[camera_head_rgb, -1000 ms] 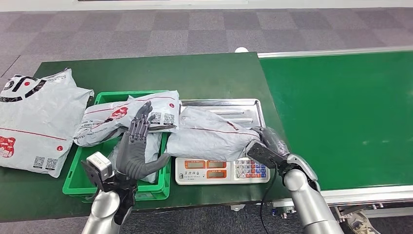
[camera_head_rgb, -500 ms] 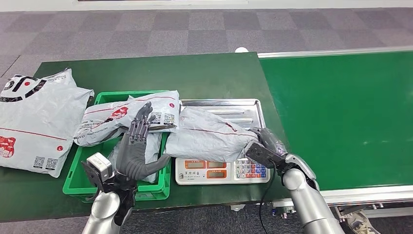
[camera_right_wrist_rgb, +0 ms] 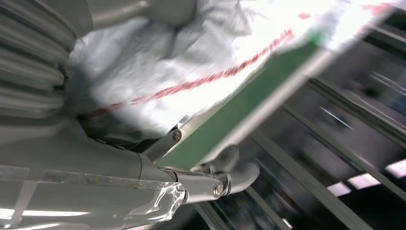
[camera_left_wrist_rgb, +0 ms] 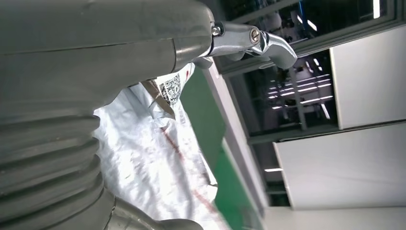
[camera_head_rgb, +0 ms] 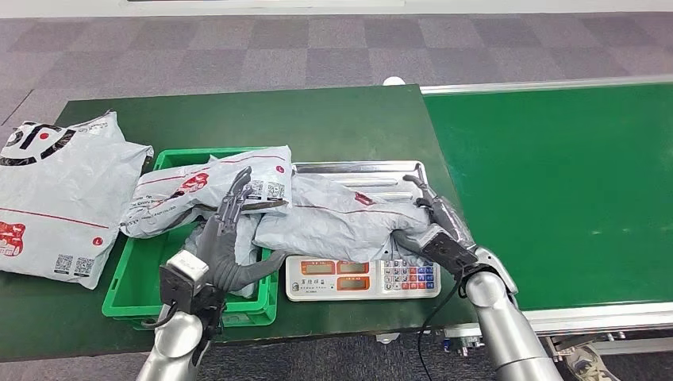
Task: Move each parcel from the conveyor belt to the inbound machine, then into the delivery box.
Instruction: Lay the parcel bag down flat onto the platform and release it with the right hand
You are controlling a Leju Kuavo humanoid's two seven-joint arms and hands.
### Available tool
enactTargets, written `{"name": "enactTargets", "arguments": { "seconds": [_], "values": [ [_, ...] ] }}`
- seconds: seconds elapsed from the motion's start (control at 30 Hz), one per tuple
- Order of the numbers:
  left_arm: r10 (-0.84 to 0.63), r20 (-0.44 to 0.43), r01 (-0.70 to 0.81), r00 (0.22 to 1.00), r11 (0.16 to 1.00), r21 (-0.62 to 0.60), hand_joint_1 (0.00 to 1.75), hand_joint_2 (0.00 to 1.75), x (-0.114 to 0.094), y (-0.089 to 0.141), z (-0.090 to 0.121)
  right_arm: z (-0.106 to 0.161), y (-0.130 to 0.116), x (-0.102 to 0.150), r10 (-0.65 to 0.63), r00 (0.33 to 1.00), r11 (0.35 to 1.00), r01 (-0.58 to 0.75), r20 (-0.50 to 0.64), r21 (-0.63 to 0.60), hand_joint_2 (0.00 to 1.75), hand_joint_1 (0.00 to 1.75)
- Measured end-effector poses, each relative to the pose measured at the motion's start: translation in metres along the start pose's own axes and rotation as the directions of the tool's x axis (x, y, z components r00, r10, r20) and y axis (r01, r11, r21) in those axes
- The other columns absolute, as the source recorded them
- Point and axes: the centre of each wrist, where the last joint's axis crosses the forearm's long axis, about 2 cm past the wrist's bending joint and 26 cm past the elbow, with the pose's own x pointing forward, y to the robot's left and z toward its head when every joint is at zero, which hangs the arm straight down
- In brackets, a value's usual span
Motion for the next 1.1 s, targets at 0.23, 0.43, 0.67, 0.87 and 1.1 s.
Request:
{"name": "enactTargets", "arguments": {
  "seconds": [0.23,0.43,0.67,0.87,1.1],
  "values": [
    [-0.159,-0.077,0.153,0.984,0.985,-0.079,0.00,1.75,-0.007,-0.016,-0.035,0.006,-0.020,0.029,-0.043,0.977,0.938,0.112,0.210,-0.329,1.75,0.00],
    [-0.171,-0.089,0.160,0.981,0.979,-0.124,0.00,1.75,-0.013,-0.024,-0.044,0.014,-0.028,0.041,-0.020,0.973,0.905,0.116,0.232,-0.409,1.75,0.00],
    [-0.232,-0.154,0.211,0.960,0.967,-0.144,0.00,1.75,-0.021,-0.028,-0.046,0.015,-0.030,0.047,-0.001,0.967,0.876,0.124,0.254,-0.466,1.75,0.00],
    [-0.352,-0.178,0.298,0.919,0.916,-0.269,0.00,1.75,-0.033,-0.038,-0.065,0.012,-0.030,0.052,-0.010,0.957,0.852,0.160,0.290,-0.499,1.75,0.00],
    [-0.478,-0.137,0.324,0.868,0.753,-0.573,0.00,1.75,-0.048,-0.076,-0.055,0.009,-0.033,0.053,-0.016,0.950,0.848,0.177,0.311,-0.500,1.75,0.00]
  ]
}}
